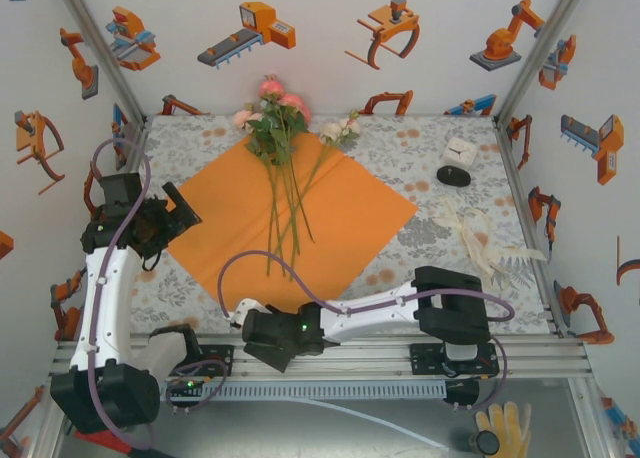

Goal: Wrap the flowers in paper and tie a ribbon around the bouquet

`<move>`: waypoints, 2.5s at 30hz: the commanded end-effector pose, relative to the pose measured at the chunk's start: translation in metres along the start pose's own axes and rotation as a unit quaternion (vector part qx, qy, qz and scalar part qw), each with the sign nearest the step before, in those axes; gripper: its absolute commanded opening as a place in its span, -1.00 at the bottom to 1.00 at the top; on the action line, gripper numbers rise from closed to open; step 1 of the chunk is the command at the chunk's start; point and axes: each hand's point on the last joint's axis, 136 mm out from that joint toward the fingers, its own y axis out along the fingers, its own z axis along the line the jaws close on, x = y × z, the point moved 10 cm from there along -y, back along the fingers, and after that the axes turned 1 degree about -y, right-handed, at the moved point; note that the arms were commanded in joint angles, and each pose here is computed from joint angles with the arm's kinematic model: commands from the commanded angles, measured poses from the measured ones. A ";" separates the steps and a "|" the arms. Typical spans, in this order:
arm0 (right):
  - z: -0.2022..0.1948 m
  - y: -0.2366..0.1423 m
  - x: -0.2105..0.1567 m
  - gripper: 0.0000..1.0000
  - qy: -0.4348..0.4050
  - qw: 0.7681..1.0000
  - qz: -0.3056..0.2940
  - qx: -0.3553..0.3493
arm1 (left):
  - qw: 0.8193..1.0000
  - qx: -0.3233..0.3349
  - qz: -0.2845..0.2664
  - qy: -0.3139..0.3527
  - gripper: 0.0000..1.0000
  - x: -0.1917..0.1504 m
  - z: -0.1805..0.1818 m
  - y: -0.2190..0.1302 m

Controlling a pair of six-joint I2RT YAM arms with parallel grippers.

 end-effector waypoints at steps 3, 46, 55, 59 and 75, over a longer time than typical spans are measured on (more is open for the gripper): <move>0.007 0.004 0.004 0.14 -0.007 1.000 -0.002 0.023 | 1.000 -0.004 0.001 0.007 0.94 -0.002 0.002 -0.001; -0.107 -0.037 0.075 -1.00 -0.021 0.994 -0.109 0.003 | 0.993 -0.102 0.053 -0.031 0.94 -0.057 0.000 0.001; -0.172 -0.038 0.109 -1.00 -0.030 0.989 -0.140 -0.043 | 0.991 -0.113 0.060 -0.026 0.94 -0.082 0.006 0.000; -0.202 -0.038 0.123 -1.00 -0.036 0.984 -0.164 -0.067 | 0.983 -0.166 0.078 -0.011 0.94 -0.089 0.000 0.005; -0.275 -0.021 0.141 -1.00 -0.007 0.977 -0.186 -0.099 | 0.965 -0.212 0.151 0.008 0.93 -0.105 -0.017 0.034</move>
